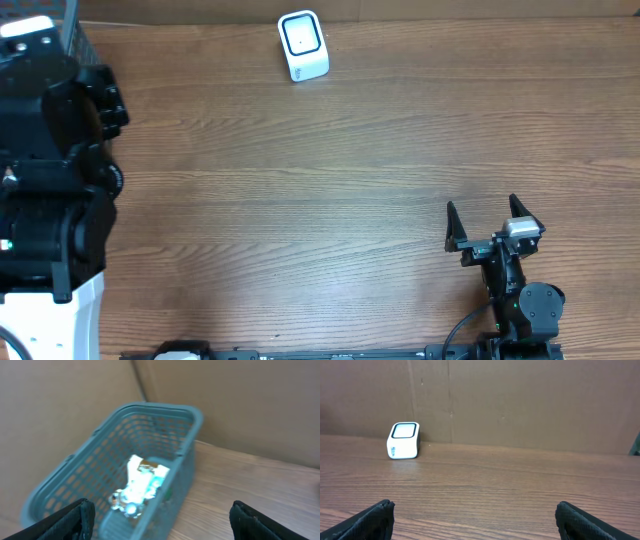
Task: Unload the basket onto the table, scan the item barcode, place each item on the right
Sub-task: 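Move the left gripper left toward the grey basket, then lower the left gripper into the basket onto the yellow-liquid bottle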
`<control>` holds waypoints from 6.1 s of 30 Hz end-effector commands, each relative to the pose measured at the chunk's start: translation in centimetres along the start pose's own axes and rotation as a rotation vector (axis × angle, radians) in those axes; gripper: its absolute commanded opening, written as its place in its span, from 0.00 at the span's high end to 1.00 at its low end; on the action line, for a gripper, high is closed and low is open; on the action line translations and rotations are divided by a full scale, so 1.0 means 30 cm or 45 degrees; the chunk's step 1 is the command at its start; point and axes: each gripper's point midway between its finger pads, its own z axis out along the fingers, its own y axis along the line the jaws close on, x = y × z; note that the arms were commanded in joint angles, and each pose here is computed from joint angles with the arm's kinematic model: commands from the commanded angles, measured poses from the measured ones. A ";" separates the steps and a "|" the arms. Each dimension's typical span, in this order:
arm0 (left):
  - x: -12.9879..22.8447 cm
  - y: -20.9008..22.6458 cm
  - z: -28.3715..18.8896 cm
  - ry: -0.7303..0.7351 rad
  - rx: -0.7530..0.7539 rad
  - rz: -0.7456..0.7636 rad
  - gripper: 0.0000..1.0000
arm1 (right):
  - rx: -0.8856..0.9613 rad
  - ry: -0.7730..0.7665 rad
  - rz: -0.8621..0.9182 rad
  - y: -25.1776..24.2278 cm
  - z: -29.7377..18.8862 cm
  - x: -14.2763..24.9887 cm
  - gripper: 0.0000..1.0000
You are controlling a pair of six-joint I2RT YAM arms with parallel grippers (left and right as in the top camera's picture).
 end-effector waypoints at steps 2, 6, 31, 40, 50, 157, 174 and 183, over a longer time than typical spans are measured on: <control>-0.008 0.090 0.012 0.004 -0.083 -0.092 0.10 | 0.013 0.000 -0.001 -0.006 0.000 0.009 0.00; 0.009 0.130 0.036 0.035 -0.078 -0.156 0.10 | 0.013 0.000 -0.001 -0.006 0.000 0.009 0.00; 0.111 0.288 0.197 0.205 -0.093 -0.399 0.08 | 0.013 0.000 -0.001 -0.006 0.000 0.009 0.00; 0.156 0.275 0.348 0.287 -0.002 -0.347 0.12 | 0.013 0.000 -0.001 -0.006 0.000 0.009 0.00; 0.186 0.310 0.481 0.388 0.088 -0.414 0.16 | 0.013 0.000 -0.001 -0.006 0.000 0.009 0.00; 0.889 0.197 0.877 1.210 -0.032 -0.533 0.28 | 0.013 0.000 -0.001 -0.006 0.000 0.009 0.00; 0.917 0.173 0.839 1.288 -0.004 -0.537 0.38 | 0.013 0.000 -0.001 -0.006 0.000 0.009 0.00; 0.957 0.164 0.842 1.307 -0.004 -0.535 0.48 | 0.013 0.000 -0.001 -0.006 0.000 0.009 0.00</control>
